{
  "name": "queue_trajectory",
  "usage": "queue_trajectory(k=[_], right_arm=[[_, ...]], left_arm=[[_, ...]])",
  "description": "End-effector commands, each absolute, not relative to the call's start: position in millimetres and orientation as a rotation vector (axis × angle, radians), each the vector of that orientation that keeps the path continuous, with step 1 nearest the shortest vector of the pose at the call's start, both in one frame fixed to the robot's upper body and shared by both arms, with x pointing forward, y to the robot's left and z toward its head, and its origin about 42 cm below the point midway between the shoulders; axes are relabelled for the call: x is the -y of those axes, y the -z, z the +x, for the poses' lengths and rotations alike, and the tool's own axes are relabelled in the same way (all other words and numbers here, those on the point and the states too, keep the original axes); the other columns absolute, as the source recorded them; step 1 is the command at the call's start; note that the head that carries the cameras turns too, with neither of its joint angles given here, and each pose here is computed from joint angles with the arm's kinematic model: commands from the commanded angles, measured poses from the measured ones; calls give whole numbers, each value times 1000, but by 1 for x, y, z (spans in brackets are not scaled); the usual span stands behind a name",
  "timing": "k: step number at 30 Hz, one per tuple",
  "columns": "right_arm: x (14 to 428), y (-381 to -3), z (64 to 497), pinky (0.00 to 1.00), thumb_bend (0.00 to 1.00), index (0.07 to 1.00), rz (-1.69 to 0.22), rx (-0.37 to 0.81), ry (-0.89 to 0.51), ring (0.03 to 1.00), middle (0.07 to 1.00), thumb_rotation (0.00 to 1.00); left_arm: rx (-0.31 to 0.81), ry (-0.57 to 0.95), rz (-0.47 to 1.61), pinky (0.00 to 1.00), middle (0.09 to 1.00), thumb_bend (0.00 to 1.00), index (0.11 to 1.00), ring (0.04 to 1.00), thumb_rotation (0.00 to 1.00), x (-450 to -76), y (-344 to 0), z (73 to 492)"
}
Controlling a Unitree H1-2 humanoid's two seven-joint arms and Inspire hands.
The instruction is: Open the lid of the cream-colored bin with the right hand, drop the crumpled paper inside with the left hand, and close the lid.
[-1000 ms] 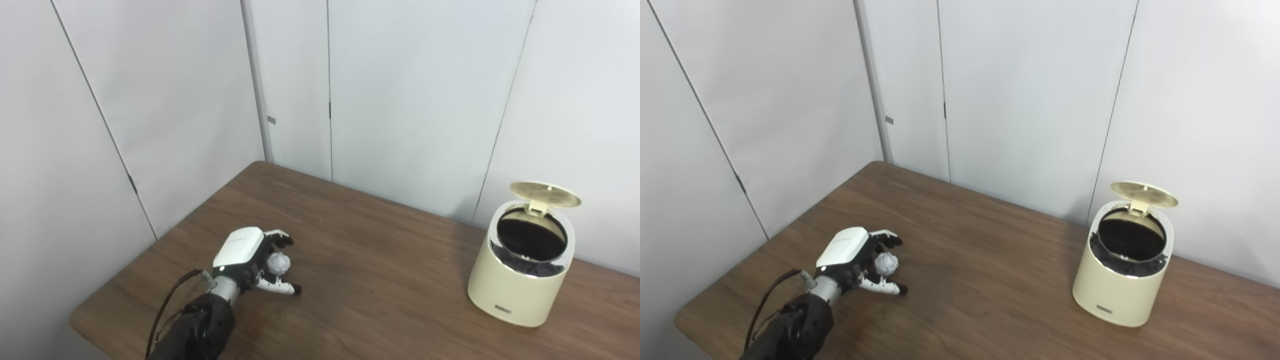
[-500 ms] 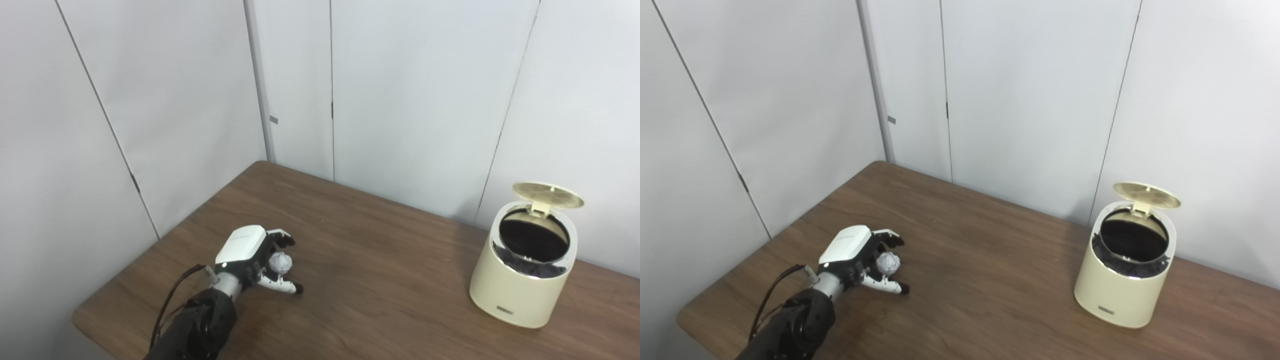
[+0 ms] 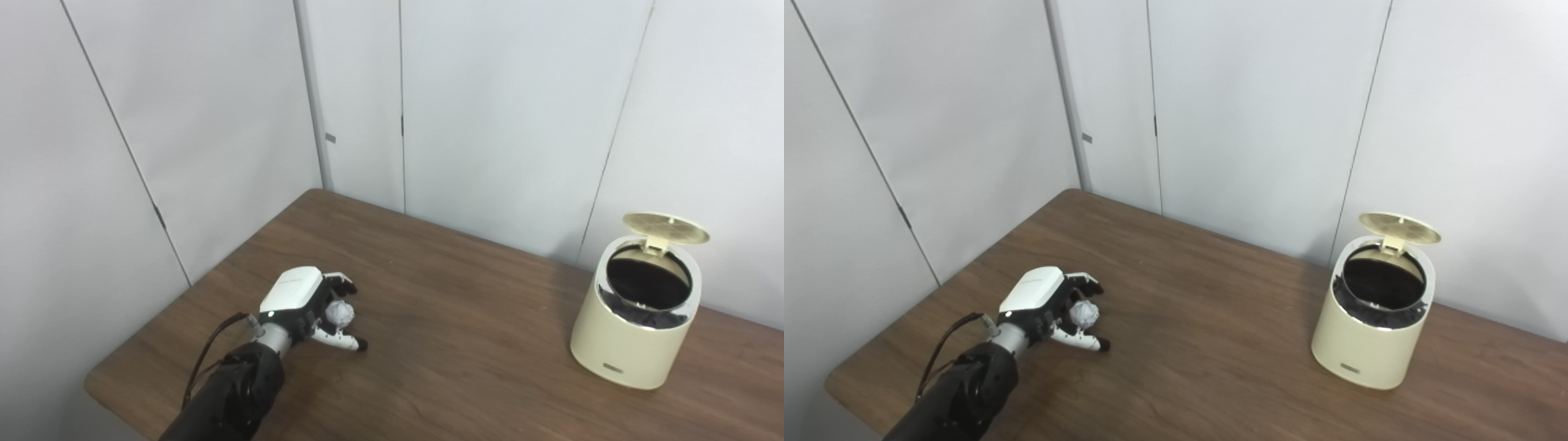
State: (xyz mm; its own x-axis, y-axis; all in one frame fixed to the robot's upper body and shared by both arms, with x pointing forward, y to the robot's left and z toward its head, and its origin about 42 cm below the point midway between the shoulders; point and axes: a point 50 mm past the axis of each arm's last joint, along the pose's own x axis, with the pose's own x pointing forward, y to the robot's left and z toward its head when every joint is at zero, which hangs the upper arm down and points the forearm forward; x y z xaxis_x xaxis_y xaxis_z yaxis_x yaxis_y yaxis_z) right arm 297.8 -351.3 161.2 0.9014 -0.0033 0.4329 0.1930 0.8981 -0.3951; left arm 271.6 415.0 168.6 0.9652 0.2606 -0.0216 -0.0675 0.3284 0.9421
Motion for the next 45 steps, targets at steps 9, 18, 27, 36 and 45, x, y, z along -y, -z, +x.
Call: queue_trajectory(k=[9, 18, 27, 36, 45], right_arm=[[354, -180, 302, 438, 1000, 758, -445, 511, 109, 677, 733, 810], [355, -181, 303, 446, 1000, 762, -442, 505, 111, 680, 736, 810], [356, -182, 303, 446, 1000, 757, -440, 497, 113, 676, 740, 818], [354, -183, 302, 461, 1000, 755, -417, 498, 110, 678, 731, 799], [356, -182, 301, 470, 1000, 752, -425, 498, 113, 681, 733, 811]], left_arm=[[-299, -198, 1272, 581, 684, 973, 689, 652, 12, -439, -172, 259], [-327, -190, 1295, 570, 679, 971, 686, 645, 0, -447, -173, 256], [-338, -186, 1303, 571, 686, 971, 687, 645, 0, -449, -174, 252], [-344, -202, 1288, 560, 663, 936, 672, 628, 0, -449, -168, 252], [-307, -242, 1225, 522, 597, 944, 626, 573, 0, -444, -159, 254]])
